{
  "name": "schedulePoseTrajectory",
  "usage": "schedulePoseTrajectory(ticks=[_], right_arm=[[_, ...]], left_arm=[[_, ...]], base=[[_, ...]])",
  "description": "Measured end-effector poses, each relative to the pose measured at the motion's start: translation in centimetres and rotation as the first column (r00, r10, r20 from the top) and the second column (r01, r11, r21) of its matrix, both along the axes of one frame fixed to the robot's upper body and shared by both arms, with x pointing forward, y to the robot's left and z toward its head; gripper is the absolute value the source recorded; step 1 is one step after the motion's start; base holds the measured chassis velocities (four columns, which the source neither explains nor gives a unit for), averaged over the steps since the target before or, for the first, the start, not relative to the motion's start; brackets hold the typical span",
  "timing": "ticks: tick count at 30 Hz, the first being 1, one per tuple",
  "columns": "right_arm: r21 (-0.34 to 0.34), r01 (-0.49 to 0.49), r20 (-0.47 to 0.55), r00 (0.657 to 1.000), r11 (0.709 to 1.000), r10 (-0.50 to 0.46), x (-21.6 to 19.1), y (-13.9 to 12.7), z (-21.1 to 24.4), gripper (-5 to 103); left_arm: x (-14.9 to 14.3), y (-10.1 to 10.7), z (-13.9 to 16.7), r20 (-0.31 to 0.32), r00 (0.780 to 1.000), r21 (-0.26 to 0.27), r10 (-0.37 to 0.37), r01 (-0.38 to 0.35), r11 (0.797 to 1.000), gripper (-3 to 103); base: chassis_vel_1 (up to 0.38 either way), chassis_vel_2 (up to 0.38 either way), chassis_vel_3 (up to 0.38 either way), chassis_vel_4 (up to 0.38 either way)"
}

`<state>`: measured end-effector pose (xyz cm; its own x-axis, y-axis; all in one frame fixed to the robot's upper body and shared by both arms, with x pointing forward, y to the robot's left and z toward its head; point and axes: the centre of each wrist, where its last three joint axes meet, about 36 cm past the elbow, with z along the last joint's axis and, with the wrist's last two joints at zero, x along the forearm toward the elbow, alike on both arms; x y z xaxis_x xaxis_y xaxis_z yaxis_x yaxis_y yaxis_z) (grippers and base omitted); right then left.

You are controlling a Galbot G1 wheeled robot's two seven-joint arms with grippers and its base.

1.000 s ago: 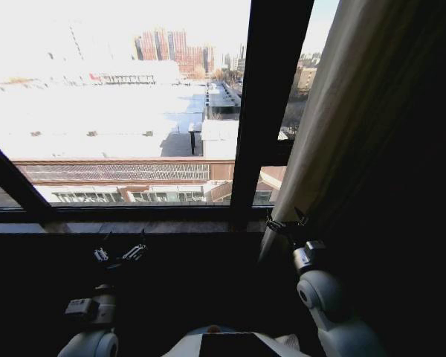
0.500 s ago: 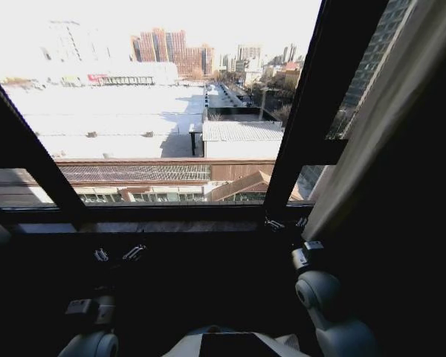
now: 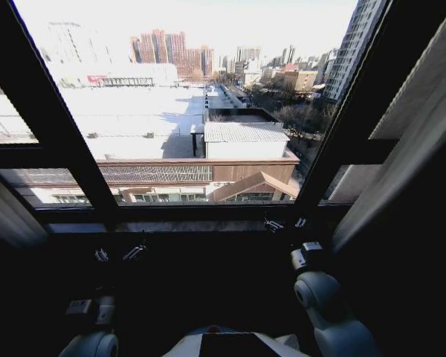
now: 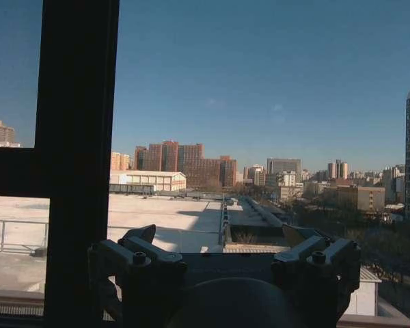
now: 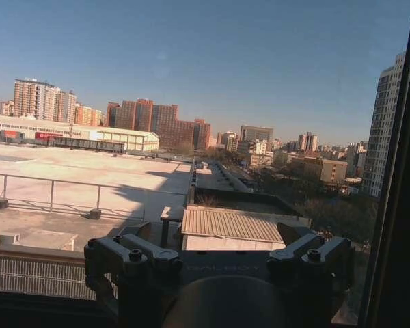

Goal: Open the curtains by pulling them apart, changing their state from closed to fully open.

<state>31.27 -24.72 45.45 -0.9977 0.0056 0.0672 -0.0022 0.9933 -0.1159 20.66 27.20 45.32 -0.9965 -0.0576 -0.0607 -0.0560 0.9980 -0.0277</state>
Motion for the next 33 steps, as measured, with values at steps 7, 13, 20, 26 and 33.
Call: schedulePoseTrajectory(ticks=[7, 13, 20, 26, 33], right_arm=[[0.001, 0.000, 0.000, 1.000, 1.000, 0.000, 0.02, 0.04, -0.09, 100], [0.000, 0.001, -0.001, 1.000, 1.000, -0.001, 0.04, 0.07, -0.16, 100], [0.001, 0.000, 0.000, 1.000, 1.000, 0.000, 0.11, 0.10, -0.19, 100], [0.004, -0.002, 0.007, 1.000, 1.000, 0.002, 0.20, 0.09, -0.35, 100], [0.006, -0.003, 0.012, 1.000, 1.000, 0.003, 0.19, 0.08, -0.50, 100]], left_arm=[[-0.03, 0.02, -0.07, 0.001, 1.000, 0.002, 0.001, -0.001, 1.000, 100], [-0.04, 0.00, -0.11, 0.000, 1.000, 0.001, 0.000, 0.000, 1.000, 100], [-0.05, -0.02, -0.13, 0.000, 1.000, 0.001, 0.000, 0.000, 1.000, 100], [-0.11, -0.02, -0.15, -0.002, 1.000, 0.002, 0.001, -0.001, 1.000, 100], [-0.21, -0.02, -0.23, -0.002, 1.000, 0.002, 0.002, -0.002, 1.000, 100]], base=[[0.341, 0.365, -0.350, -0.367], [0.353, 0.358, -0.347, -0.358], [0.359, 0.366, -0.362, -0.366], [0.365, 0.357, -0.361, -0.352], [0.333, 0.347, -0.339, -0.357]])
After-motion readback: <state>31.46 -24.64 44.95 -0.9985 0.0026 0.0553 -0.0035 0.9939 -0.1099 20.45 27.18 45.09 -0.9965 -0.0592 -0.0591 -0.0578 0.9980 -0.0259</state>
